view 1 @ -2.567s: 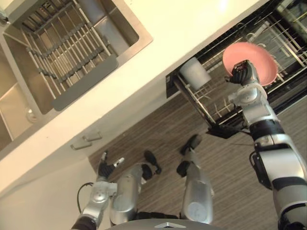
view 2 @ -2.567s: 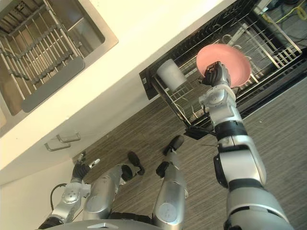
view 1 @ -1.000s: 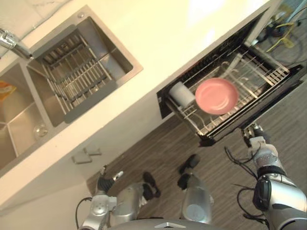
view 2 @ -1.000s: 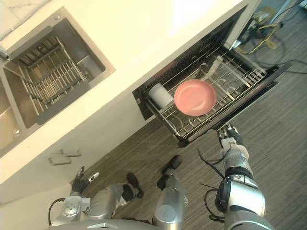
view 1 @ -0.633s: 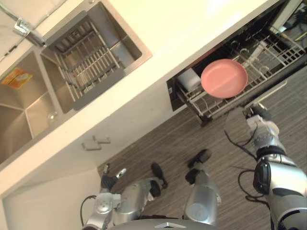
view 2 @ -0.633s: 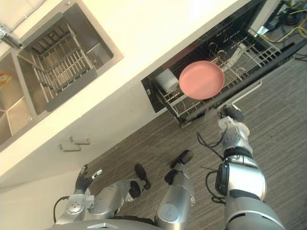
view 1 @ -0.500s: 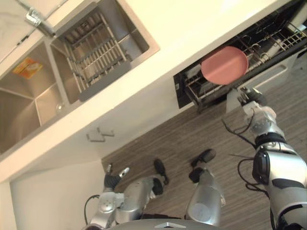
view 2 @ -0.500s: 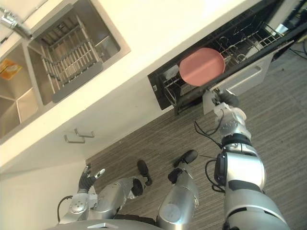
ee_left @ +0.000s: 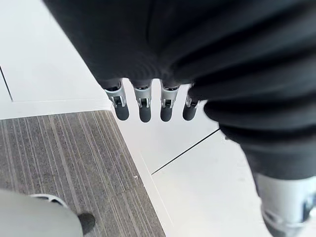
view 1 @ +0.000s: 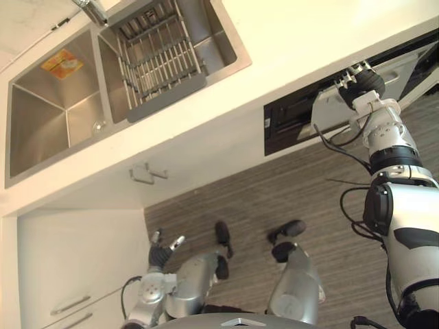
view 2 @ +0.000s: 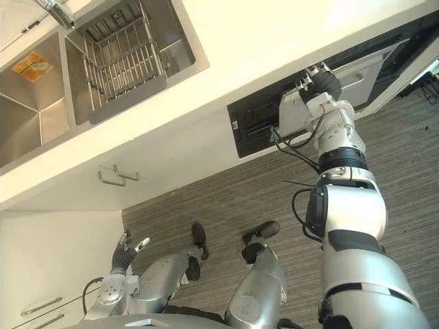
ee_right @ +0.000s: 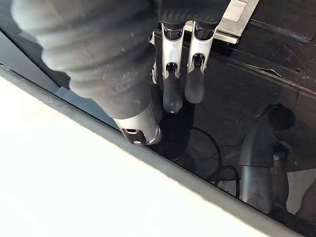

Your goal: Walk over to the sink, pick up the cup, carry it to the dishwasher, place the cup inside the dishwasher, then close the dishwasher door

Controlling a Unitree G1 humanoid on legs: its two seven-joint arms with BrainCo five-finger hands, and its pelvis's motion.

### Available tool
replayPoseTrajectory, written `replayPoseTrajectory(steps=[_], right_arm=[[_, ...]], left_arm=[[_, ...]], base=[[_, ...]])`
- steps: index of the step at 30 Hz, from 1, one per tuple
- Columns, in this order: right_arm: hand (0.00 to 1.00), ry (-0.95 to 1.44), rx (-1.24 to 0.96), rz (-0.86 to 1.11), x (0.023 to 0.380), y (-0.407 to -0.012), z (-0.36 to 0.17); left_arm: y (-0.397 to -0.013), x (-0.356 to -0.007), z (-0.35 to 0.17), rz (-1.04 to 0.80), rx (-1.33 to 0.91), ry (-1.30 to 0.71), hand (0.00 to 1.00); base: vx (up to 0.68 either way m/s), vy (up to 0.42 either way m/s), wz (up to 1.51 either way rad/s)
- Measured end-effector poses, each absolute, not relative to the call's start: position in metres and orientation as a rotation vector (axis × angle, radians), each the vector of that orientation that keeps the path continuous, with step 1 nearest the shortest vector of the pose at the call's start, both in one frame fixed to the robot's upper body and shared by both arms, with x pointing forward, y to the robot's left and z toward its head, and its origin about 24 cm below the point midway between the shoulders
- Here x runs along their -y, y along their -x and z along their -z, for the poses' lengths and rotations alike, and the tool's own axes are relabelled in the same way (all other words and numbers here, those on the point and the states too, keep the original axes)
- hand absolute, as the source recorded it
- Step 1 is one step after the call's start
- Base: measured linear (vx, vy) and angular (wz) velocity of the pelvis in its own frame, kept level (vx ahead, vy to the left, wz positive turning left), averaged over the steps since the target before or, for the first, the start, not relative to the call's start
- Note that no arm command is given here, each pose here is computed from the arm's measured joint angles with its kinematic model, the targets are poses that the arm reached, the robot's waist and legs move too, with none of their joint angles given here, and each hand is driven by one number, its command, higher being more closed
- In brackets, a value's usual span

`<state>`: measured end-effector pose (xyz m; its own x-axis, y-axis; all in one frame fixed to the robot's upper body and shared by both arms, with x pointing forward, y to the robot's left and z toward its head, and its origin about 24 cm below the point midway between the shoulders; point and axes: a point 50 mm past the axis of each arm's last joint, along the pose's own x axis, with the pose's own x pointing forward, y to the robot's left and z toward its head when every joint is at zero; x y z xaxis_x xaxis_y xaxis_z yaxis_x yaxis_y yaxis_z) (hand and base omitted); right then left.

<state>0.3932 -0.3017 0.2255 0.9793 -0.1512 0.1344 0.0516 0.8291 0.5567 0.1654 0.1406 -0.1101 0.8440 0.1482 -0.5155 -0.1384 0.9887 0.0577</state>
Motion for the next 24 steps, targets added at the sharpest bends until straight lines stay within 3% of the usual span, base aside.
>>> replayPoseTrajectory(steps=[4,7,12,13,15,18,24], right_arm=[[0.0,-0.422,0.071,0.187,0.3,-0.378,-0.17],[0.0,-0.427,-0.053,0.279,0.288,-0.34,-0.083],[0.0,-0.352,-0.506,0.368,0.265,-0.22,0.064],[0.0,-0.331,-0.689,0.362,0.253,-0.18,0.102],[0.0,-0.307,-0.9,0.325,0.229,-0.139,0.137],[0.0,-0.274,-0.989,0.319,0.218,-0.118,0.151],[0.0,-0.119,-1.041,0.205,0.217,-0.112,0.154]], left_arm=[[-0.162,-0.154,0.115,-0.191,-0.578,0.022,0.0],[-0.152,-0.174,0.123,-0.259,-0.648,0.018,0.0],[-0.139,-0.186,0.134,-0.318,-0.755,0.003,0.0],[-0.137,-0.19,0.136,-0.345,-0.773,0.007,0.0],[-0.134,-0.196,0.138,-0.35,-0.794,-0.022,0.0],[-0.126,-0.202,0.141,-0.392,-0.822,-0.02,0.0],[-0.123,-0.195,0.143,-0.385,-0.818,-0.001,0.0]], base=[[0.02,-0.042,-0.25],[0.11,-0.02,-0.57],[0.13,0.043,-0.28],[0.1,0.116,-0.13],[0.04,0.095,0.06],[0.03,0.099,0.14],[0.06,0.101,0.37]])
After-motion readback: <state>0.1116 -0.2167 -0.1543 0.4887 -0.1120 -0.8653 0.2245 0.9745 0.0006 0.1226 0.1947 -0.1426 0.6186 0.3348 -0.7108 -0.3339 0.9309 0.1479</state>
